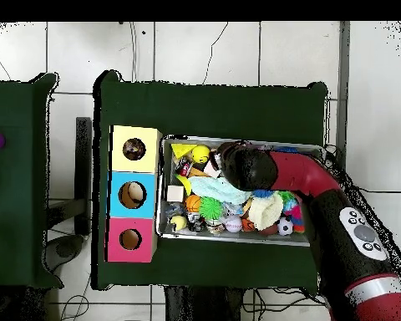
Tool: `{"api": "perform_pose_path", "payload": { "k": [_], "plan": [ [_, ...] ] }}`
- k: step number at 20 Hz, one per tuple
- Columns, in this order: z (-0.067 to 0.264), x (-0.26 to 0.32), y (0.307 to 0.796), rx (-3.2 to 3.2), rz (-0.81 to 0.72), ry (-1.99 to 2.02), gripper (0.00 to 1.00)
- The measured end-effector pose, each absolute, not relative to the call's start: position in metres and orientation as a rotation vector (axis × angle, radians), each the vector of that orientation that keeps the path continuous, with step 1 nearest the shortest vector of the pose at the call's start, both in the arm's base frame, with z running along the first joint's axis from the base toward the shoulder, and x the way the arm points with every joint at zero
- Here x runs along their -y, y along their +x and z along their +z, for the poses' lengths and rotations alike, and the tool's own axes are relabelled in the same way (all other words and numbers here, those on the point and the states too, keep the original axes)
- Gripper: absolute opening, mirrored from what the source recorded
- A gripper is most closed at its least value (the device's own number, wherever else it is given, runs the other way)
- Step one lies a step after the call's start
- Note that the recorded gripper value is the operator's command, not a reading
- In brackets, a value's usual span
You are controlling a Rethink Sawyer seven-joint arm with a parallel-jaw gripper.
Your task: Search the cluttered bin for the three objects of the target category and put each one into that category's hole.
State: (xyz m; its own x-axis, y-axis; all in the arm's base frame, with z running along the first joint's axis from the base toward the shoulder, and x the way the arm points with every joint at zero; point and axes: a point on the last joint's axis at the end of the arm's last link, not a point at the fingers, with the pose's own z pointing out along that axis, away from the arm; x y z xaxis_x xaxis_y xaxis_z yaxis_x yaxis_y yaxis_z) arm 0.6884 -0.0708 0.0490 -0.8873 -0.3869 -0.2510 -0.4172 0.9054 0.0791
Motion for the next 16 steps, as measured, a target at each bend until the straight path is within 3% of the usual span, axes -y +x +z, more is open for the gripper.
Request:
{"api": "perform_pose_path", "payload": {
  "k": [16],
  "plan": [
    [0.023,0.104,0.701,-2.814,0.226,-0.600,1.00]
  ]
}}
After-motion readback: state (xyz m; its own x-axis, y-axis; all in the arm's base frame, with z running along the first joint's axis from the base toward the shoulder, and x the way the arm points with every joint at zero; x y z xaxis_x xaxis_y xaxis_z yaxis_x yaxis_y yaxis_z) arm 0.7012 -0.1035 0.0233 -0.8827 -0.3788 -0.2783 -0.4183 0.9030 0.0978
